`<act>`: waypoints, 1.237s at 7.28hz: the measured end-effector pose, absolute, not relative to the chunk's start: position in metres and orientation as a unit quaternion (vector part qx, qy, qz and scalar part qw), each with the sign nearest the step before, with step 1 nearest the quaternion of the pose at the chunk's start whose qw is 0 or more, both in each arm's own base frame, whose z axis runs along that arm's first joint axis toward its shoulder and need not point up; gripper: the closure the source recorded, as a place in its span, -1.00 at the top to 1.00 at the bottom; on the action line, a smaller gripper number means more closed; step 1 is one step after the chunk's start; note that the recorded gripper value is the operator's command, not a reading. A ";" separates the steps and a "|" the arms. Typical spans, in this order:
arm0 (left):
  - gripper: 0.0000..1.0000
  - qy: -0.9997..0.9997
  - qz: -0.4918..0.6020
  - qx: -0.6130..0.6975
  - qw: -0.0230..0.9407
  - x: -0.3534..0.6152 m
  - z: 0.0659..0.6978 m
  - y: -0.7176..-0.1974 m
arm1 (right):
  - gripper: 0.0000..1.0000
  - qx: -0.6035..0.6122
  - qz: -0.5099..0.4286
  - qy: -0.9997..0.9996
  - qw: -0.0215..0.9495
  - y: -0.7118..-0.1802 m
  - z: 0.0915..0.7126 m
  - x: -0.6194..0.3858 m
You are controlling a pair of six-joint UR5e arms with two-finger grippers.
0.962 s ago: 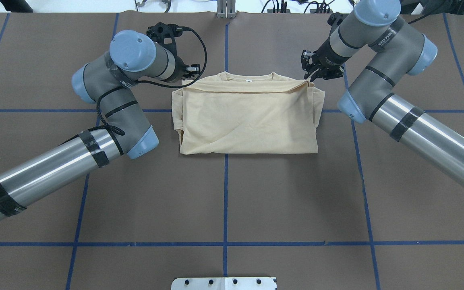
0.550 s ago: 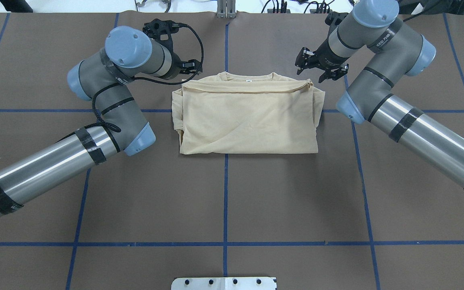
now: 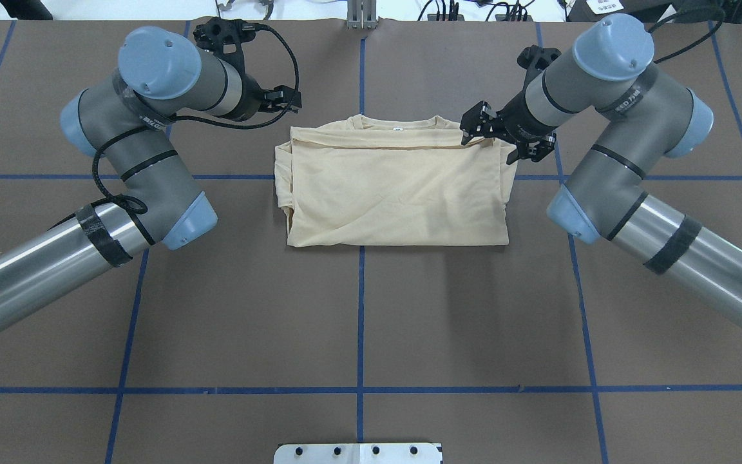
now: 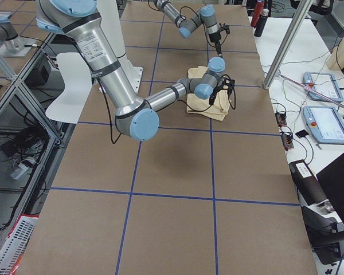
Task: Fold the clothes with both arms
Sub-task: 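Move the right gripper to the folded shirt's side edge and grasp it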
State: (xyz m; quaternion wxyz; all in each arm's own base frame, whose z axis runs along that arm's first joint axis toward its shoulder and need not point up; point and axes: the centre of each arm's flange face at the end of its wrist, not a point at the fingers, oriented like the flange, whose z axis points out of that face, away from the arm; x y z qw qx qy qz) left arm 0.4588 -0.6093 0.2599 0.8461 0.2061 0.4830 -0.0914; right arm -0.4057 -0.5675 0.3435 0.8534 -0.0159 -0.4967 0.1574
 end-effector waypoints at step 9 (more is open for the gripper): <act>0.99 0.484 -0.092 0.205 0.846 0.457 0.258 -0.605 | 0.58 -0.054 0.165 -0.453 0.874 -0.476 0.404 -0.449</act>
